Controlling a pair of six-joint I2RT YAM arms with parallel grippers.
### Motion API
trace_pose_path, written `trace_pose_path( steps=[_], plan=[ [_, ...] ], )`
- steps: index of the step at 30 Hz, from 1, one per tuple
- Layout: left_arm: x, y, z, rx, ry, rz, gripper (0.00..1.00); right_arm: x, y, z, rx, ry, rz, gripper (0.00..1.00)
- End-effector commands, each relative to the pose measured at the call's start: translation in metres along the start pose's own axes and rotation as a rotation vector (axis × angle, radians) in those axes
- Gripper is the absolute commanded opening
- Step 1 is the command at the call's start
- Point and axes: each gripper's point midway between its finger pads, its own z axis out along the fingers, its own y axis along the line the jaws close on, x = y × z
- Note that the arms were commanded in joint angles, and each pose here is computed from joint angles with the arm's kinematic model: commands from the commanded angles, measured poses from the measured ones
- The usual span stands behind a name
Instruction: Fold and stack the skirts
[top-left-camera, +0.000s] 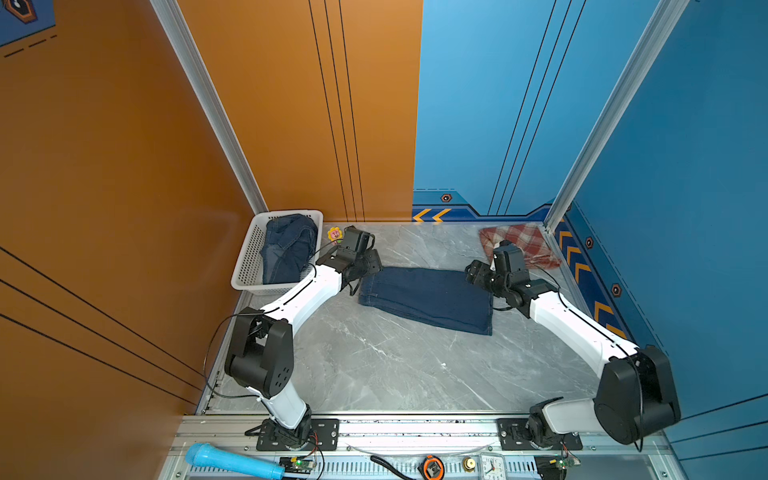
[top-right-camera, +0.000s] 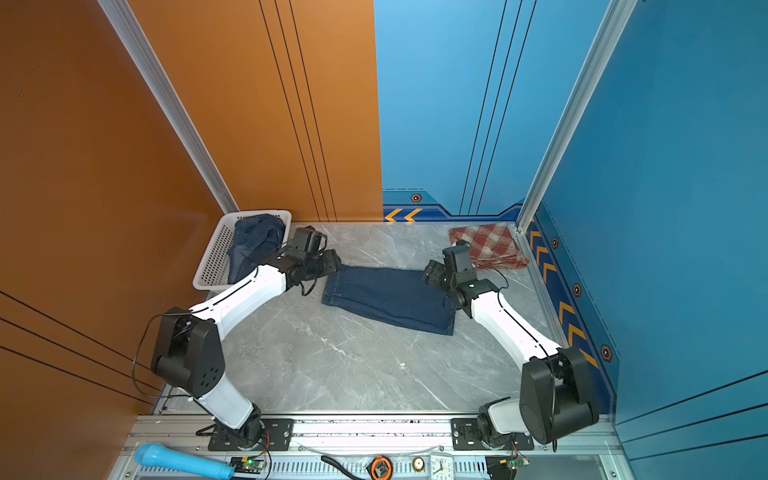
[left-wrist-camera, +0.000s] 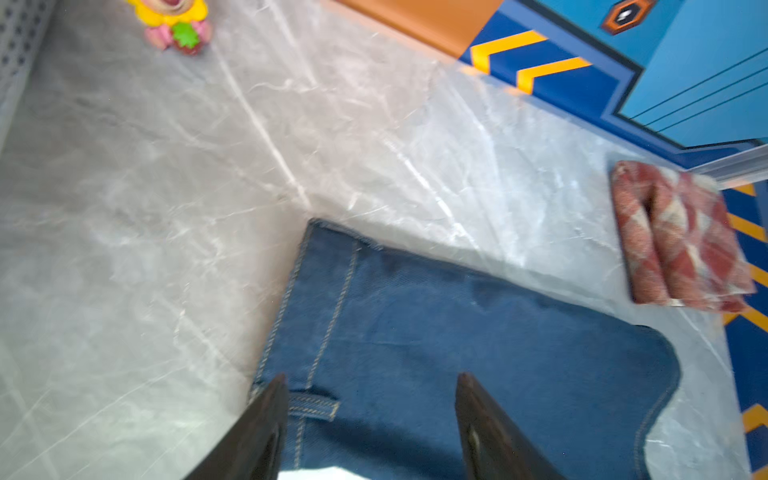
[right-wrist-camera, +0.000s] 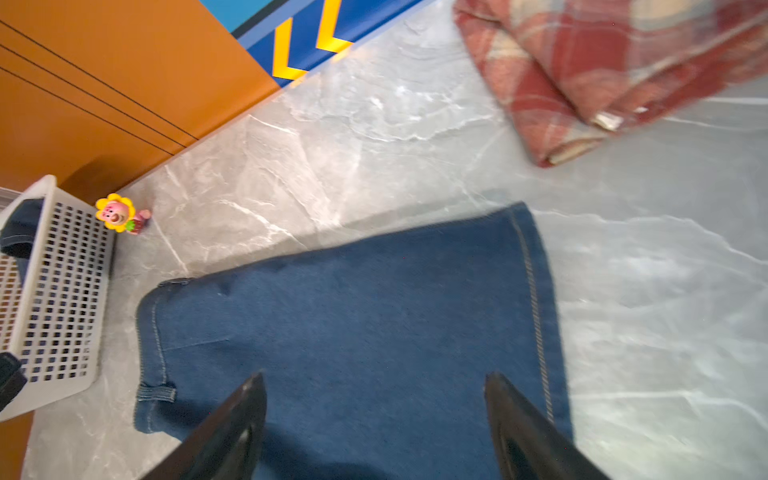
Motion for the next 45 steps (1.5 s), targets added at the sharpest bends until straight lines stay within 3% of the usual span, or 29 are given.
trace_pose_path(
  steps=[1,7,17,28,35,45],
  plan=[
    [0.005,-0.025,0.035,0.087,0.035,-0.022,0.65,-0.018,0.039,0.025,-0.099,-0.063,0.052,0.85],
    [0.000,-0.040,0.091,0.200,0.042,-0.091,0.64,-0.016,0.077,0.085,-0.213,-0.120,0.204,0.85],
    [0.043,0.013,0.146,0.132,0.079,-0.118,0.63,0.021,0.088,0.149,-0.227,-0.116,0.299,0.87],
    [0.063,0.025,0.151,0.106,0.108,-0.118,0.62,0.003,0.112,0.132,-0.229,-0.134,0.216,0.87],
    [0.064,0.028,0.150,0.098,0.104,-0.113,0.58,0.014,0.138,0.147,-0.298,-0.059,0.346,0.86],
    [0.069,0.031,0.151,0.086,0.112,-0.108,0.49,0.048,0.140,0.178,-0.293,-0.019,0.431,0.86]
  ],
)
